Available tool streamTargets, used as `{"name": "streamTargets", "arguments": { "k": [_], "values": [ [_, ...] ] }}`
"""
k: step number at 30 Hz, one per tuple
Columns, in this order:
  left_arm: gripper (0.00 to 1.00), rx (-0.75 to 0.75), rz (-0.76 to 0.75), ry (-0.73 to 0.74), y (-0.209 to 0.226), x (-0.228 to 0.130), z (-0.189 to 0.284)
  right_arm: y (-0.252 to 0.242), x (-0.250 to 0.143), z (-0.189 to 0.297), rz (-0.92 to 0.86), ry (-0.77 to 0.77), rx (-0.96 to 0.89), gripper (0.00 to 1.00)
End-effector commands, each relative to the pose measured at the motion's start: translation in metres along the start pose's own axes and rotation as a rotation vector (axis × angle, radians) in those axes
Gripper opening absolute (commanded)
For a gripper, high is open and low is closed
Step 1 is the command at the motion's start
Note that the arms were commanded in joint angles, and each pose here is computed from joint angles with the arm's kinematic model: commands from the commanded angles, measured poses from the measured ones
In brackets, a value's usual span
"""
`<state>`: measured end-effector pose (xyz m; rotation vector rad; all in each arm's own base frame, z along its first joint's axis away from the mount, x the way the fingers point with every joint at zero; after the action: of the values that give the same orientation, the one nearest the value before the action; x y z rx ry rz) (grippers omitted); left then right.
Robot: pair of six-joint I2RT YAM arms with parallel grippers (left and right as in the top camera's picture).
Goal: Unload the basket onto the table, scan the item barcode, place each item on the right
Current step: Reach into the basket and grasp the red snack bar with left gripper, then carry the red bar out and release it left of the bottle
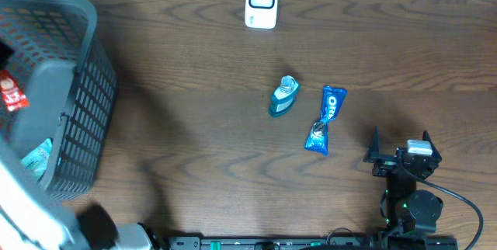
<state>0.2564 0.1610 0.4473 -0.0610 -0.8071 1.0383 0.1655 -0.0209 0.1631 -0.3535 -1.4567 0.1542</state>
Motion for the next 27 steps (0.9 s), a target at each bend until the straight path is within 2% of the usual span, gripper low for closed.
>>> {"name": "streamTargets", "arguments": {
  "k": [1,5,8,11,14,18,23,27],
  "values": [
    [0.07,-0.26,-0.047,0.059,-0.028,-0.028,0.046,-0.001,-0.001,0.0,-0.01,0.004,-0.008,0.99],
    [0.07,-0.481,-0.193,0.167,-0.062,-0.076,0.088,-0.001,-0.001,0.0,-0.01,0.004,-0.008,0.99],
    [0.07,-0.514,-0.327,0.3,-0.084,-0.117,0.09,-0.001,-0.001,0.0,-0.01,0.003,-0.008,0.99],
    [0.07,-0.452,-0.421,0.415,-0.102,-0.154,0.072,-0.001,-0.001,0.0,-0.01,0.003,-0.008,0.99],
    [0.07,-0.317,-0.433,0.488,-0.122,-0.192,0.034,-0.001,-0.001,0.0,-0.01,0.003,-0.008,0.99],
    [0.07,-0.208,-0.506,0.612,-0.142,-0.248,-0.016,-0.001,-0.001,0.0,-0.01,0.004,-0.008,0.99],
    [0.07,-0.076,-0.516,0.714,-0.152,-0.314,-0.089,-0.001,-0.001,0.0,-0.01,0.004,-0.008,0.99],
    [0.07,-0.028,-0.54,0.754,-0.149,-0.36,-0.134,-0.001,-0.001,0.0,-0.01,0.003,-0.008,0.99]
  ]
}}
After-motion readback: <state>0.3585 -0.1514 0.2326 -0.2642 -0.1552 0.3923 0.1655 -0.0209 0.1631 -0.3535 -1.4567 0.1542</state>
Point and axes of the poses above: each gripper's point midway between its finger pads, its own z axis back along the fingers, its own y axis along the line the jaws close on, x = y × z, the point moved 8 cm from there along z, back along the fingers, and after that the axes turned 15 degrees about z, right-handed, at the moved point
